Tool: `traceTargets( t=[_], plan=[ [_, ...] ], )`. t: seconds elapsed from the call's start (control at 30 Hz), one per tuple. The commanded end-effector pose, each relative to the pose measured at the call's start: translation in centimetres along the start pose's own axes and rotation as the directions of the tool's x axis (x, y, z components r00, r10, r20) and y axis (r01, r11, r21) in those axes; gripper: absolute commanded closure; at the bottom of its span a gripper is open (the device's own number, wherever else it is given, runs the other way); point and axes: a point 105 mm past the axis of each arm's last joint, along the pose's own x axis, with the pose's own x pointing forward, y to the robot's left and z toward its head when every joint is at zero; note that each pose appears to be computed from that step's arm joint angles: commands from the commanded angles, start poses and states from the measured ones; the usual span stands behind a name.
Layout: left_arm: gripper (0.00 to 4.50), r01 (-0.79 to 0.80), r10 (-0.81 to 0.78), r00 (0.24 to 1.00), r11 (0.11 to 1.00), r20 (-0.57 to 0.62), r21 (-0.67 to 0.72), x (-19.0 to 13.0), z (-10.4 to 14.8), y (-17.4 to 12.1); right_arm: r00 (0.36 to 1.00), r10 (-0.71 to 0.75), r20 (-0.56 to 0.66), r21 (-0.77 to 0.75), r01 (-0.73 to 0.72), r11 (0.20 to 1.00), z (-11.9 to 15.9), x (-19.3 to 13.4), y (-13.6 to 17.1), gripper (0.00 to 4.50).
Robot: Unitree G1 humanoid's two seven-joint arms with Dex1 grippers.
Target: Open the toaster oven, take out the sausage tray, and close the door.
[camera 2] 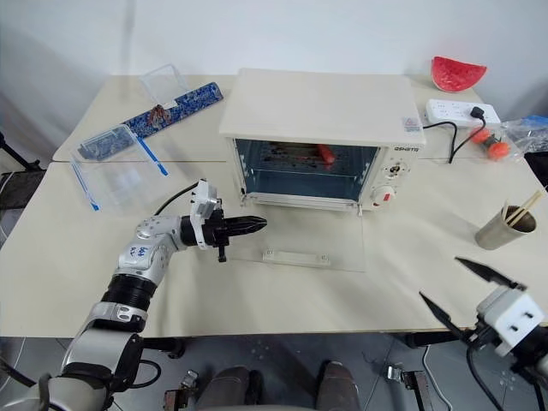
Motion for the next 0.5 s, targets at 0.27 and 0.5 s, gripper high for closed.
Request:
traceTargets(
  t=[0.27, 0.5],
  plan=[
    [4.07, -0.088, 0.077, 0.988, 0.993, 0.130, 0.079, -3.1, 1.5, -0.5, 0.963, 0.117, 0.245, -0.201, -0.068, 0.977, 9.0, 13.3, 2.0, 0.00],
    [2.22, -0.280, 0.245, 0.947, 0.947, 0.209, 0.158, -9.4, 3.6, -3.0, 0.945, 0.246, 0.216, -0.433, -0.133, 0.892, 9.9, 19.9, 6.9, 0.00]
  ],
)
